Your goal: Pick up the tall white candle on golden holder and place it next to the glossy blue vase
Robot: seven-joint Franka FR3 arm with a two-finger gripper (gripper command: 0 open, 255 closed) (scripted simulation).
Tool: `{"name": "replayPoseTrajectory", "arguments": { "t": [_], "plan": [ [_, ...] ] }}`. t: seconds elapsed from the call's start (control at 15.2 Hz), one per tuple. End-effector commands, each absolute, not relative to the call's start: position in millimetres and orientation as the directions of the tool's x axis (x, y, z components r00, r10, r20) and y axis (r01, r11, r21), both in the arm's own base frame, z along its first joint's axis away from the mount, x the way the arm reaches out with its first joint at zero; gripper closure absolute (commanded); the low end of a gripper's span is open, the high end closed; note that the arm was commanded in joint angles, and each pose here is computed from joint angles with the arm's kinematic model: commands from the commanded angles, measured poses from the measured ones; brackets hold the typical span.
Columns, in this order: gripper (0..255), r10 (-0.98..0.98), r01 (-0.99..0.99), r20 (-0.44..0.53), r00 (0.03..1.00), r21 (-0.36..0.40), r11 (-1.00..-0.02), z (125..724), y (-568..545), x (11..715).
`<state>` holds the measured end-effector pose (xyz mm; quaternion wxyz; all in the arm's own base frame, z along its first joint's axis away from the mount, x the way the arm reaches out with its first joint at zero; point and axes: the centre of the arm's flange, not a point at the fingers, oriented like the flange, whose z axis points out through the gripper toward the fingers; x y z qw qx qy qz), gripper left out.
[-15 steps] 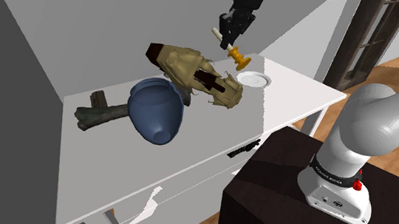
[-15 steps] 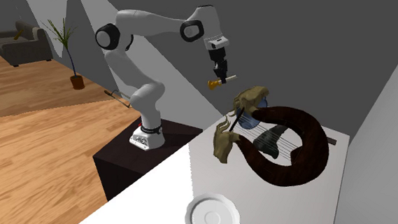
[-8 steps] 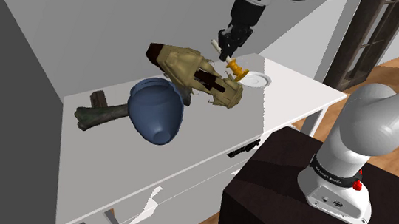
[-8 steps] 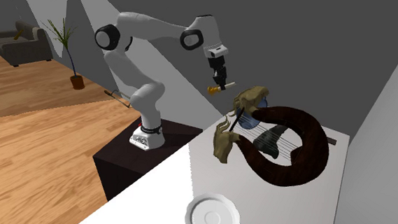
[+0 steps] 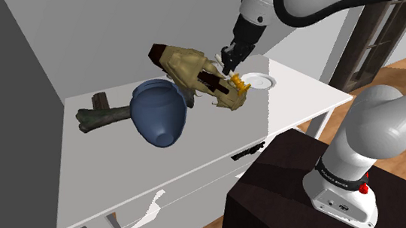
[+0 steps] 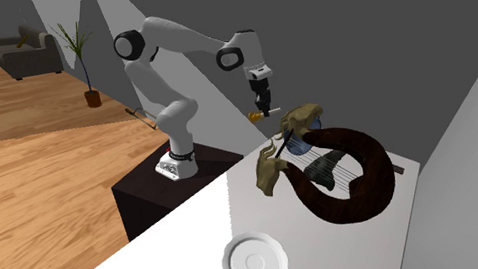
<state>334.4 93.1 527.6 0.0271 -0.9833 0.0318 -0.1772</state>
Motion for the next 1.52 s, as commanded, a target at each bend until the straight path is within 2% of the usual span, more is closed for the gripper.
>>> {"name": "replayPoseTrajectory", "arguments": {
  "t": [0.0, 1.45],
  "plan": [
    [255, -0.072, -0.053, 0.347, 0.935, -0.065, -0.997, 516.2, 91.5, 335.6],
    [255, -0.072, -0.053, 0.347, 0.935, -0.065, -0.997, 400.0, 91.5, 335.6]
  ]
}}
